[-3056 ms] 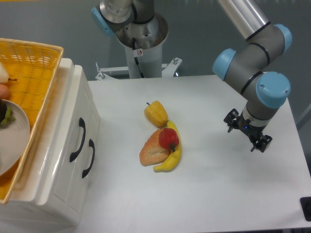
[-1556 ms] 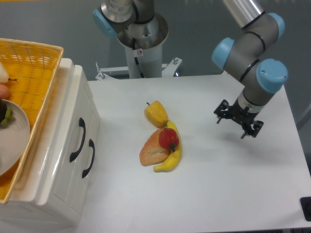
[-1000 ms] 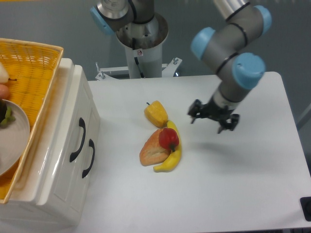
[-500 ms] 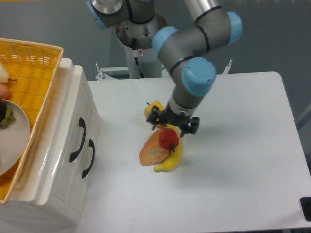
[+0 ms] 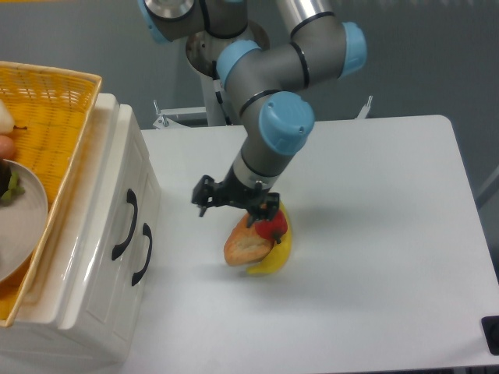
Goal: Slide open the top white drawer
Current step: 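Swing the gripper over the fruit toward the upper drawer's black handle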
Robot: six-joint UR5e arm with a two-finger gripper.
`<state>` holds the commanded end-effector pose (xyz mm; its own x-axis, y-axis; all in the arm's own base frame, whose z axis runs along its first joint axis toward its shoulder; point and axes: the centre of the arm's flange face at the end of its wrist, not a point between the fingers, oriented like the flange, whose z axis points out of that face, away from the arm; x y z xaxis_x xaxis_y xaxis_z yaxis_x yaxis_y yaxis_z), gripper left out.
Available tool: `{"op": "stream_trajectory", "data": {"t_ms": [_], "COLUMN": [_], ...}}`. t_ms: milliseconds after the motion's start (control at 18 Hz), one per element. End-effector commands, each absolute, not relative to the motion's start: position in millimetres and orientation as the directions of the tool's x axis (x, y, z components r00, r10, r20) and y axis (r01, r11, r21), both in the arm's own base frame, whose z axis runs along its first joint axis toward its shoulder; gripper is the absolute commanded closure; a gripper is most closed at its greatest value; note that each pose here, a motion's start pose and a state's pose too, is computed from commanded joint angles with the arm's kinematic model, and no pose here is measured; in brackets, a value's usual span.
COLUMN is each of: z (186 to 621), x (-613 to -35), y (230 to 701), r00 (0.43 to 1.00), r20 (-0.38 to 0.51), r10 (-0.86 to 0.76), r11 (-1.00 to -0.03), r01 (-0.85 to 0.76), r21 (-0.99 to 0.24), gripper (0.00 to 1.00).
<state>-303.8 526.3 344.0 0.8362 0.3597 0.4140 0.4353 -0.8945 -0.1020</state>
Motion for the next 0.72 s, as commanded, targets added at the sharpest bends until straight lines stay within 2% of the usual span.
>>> {"op": "stream_trajectory", "data": {"t_ms": [389, 722], "z": [373.5, 376.7], "x": [-292.7, -277.7], "y": [545.1, 554.5], "r00": [0.810, 0.814], "r20": [0.454, 0.469], "r10": [0.371, 0.343], "r11": [-0.881, -0.890], "r01": [0.462, 0.441], "r21": [-0.105, -0.115], "gripper": [0.01, 0.04]}}
